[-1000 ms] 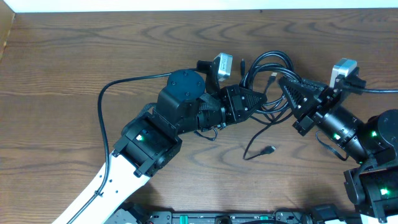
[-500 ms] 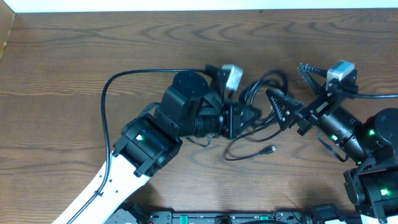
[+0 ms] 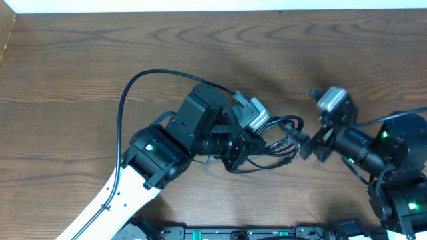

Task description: Untangle cables

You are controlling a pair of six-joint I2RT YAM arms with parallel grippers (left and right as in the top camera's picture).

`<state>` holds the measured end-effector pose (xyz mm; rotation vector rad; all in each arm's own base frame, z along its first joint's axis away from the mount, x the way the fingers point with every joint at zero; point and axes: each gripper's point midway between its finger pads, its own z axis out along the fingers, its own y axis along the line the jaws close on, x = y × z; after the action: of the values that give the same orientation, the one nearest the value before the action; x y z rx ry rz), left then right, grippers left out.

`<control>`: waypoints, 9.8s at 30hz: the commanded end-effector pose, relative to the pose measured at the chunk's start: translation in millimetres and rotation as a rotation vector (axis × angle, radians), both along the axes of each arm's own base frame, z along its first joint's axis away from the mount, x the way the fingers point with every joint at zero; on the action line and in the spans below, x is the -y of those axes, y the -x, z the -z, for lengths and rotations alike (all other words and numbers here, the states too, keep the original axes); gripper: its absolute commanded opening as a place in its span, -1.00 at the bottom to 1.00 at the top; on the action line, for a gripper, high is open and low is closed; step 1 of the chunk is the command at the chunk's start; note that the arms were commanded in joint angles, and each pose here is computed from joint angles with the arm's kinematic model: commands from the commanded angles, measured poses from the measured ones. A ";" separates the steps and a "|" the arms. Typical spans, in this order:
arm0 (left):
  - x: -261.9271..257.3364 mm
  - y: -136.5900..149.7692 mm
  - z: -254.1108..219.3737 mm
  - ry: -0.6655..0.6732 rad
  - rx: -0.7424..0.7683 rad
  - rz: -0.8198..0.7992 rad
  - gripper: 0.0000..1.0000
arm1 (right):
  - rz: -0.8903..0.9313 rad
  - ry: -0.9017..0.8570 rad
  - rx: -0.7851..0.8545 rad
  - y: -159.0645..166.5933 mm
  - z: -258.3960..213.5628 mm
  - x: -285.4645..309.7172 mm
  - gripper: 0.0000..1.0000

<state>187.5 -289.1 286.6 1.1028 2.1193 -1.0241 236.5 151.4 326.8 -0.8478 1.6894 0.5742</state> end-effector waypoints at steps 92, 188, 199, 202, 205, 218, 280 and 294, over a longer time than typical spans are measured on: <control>3.5 -45.6 -43.0 0.225 -0.292 -0.472 -0.85 | 0.071 -0.282 -0.191 -2.3 -25.6 -3.9 -0.98; -7.1 -41.1 -76.3 0.325 -0.101 -0.155 -0.85 | 0.028 -0.070 -0.073 32.7 -5.3 5.5 0.01; 4.1 -12.1 -108.1 0.447 -0.080 0.066 -0.85 | -0.004 -0.086 -0.046 33.0 -12.7 1.3 0.07; 4.9 -6.6 -113.3 0.466 -0.074 0.106 -0.85 | -0.004 -0.088 -0.035 29.5 -14.6 0.7 0.05; 4.7 -4.6 -116.3 0.475 -0.066 0.118 -0.85 | -0.003 -0.086 -0.041 24.3 -13.0 -0.3 -0.09; 4.9 -2.9 -119.3 0.485 -0.057 0.134 -0.85 | -0.085 -0.128 -0.097 15.6 -9.7 -14.1 -0.85; 6.6 -10.9 -132.1 0.523 -0.008 0.110 -0.85 | -0.196 -0.157 -0.150 27.0 -6.4 -26.0 0.15; 7.0 2.3 -143.1 0.561 0.016 0.205 -0.85 | -0.086 -0.121 -0.146 11.5 0.7 -15.6 -0.40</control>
<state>195.8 -299.9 411.7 1.0008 1.6369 -1.5594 223.1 168.6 326.7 -0.8190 1.7299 0.8211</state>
